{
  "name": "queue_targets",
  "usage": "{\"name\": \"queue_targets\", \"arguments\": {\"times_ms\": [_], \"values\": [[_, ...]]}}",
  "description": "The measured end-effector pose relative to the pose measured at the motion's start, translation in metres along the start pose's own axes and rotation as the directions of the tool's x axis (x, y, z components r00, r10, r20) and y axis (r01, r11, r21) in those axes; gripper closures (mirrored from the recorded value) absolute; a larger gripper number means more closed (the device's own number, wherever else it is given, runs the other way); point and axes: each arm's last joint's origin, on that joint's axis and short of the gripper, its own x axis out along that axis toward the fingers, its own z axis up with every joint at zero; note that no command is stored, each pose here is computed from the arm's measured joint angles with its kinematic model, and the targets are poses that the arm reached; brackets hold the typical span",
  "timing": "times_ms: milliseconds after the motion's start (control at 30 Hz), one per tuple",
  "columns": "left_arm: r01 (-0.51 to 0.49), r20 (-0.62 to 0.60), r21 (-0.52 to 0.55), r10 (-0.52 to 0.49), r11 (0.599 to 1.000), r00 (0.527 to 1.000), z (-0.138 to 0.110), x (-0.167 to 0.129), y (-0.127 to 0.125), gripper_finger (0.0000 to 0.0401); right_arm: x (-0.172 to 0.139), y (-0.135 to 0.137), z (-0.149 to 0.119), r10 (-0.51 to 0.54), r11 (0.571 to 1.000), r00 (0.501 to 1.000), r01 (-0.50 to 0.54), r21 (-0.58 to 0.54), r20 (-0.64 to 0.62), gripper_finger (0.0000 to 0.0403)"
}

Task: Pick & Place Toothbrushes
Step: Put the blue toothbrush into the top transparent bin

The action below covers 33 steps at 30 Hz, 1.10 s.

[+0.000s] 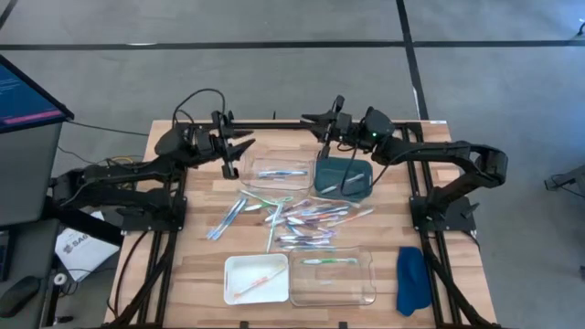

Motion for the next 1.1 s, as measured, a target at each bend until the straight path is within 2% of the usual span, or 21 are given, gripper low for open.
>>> {"name": "queue_targets", "arguments": {"times_ms": [167,300,500,633,767,833,900,967,1100], "values": [[-0.051,0.015,0.031,0.051,0.998,0.999,0.006,0.002,0.013,0.0307,0.0,0.003,-0.009,0.023,1.0,0.995,-0.025,-0.016,-0.096,0.034],[-0.074,0.017,0.107,0.072,0.991,0.997,0.004,0.002,0.018,0.0307,-0.002,0.004,-0.018,0.037,0.997,0.984,-0.049,-0.065,-0.177,0.034],[-0.082,0.031,0.146,0.078,0.986,0.996,-0.017,0.016,0.019,0.0307,-0.003,-0.002,-0.02,0.022,0.988,0.98,-0.052,-0.146,-0.199,0.034],[-0.077,0.014,0.154,0.076,0.985,0.997,-0.036,0.023,0.018,0.0307,-0.002,-0.01,-0.032,0.001,0.988,0.97,-0.038,-0.148,-0.243,0.034],[-0.076,-0.011,0.097,0.078,0.992,0.997,-0.049,0.031,0.02,0.0307,0.0,-0.019,-0.054,-0.023,0.992,0.953,-0.014,-0.121,-0.303,0.034],[-0.062,-0.017,0.071,0.063,0.996,0.998,-0.052,0.038,0.026,0.0307,0.005,-0.026,-0.06,-0.057,0.993,0.969,0.029,-0.119,-0.239,0.034],[-0.037,-0.002,0.0,0.037,0.999,0.999,-0.047,0.045,0.033,0.0307,0.014,-0.031,-0.05,-0.089,0.99,0.99,0.075,-0.123,-0.11,0.034],[0.002,-0.015,-0.093,-0.004,0.996,1.0,-0.04,0.045,0.041,0.0307,0.018,-0.034,-0.037,-0.102,0.991,0.994,0.097,-0.095,-0.042,0.034],[0.072,-0.145,-0.181,-0.099,0.981,0.984,-0.049,0.037,0.045,0.0307,0.017,-0.031,-0.029,-0.08,0.991,0.993,0.07,-0.112,-0.082,0.034]]}}
